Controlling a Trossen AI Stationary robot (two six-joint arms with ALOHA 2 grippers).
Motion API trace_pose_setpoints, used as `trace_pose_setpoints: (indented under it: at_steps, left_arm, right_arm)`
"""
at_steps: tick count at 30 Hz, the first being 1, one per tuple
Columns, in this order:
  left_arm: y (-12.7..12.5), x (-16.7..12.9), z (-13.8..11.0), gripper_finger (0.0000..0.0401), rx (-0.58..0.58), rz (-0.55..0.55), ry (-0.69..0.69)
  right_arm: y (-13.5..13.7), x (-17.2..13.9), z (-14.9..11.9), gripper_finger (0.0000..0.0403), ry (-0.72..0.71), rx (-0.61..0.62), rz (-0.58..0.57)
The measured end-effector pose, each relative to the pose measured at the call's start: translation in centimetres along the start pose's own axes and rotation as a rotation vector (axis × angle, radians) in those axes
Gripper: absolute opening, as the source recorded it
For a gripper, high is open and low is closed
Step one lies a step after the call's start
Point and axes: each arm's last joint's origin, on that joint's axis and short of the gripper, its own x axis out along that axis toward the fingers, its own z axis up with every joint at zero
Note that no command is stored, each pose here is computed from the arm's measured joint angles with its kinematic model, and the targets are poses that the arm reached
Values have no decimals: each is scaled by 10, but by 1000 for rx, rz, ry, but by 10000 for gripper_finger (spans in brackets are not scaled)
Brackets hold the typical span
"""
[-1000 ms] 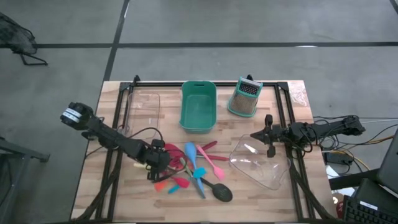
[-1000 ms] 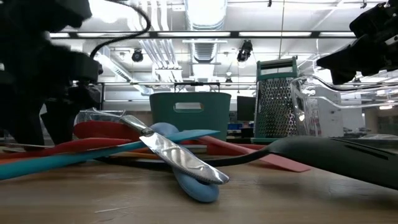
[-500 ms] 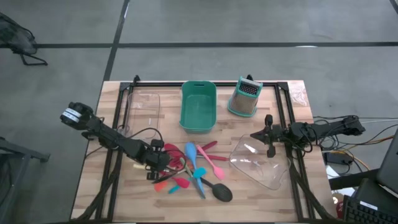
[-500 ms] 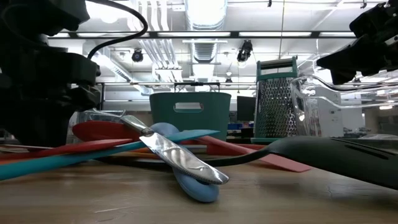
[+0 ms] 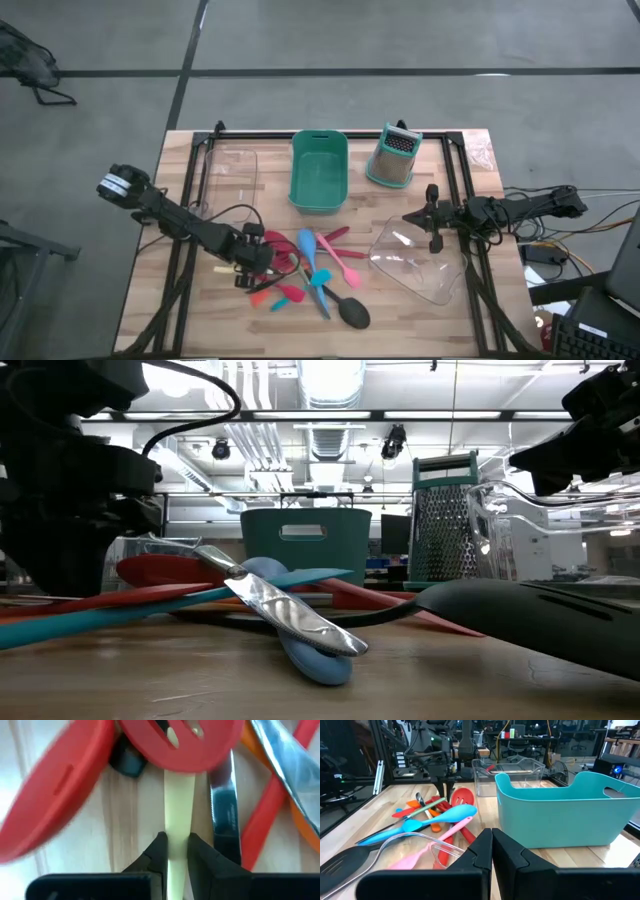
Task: Pick & Place Kitchen Items
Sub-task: Put the yellow table knife into the top transparent bin
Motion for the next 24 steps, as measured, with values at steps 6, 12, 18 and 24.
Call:
trace_pose_setpoints:
  at_steps: [6, 12, 18, 24]
  left_arm:
    - [-1, -12, 6, 45, -9, -6, 72]
    - [-2, -28, 16, 45, -11, 7, 112]
    - [-2, -56, 25, 45, -12, 16, 113]
    - [4, -86, 19, 45, -58, 34, 125]
  right_arm:
    - [0, 0, 0, 8, 0, 1, 0]
    - [0, 0, 0, 8, 0, 1, 0]
    - [0, 0, 0, 8, 0, 0, 0]
    - [0, 0, 0, 8, 0, 0, 0]
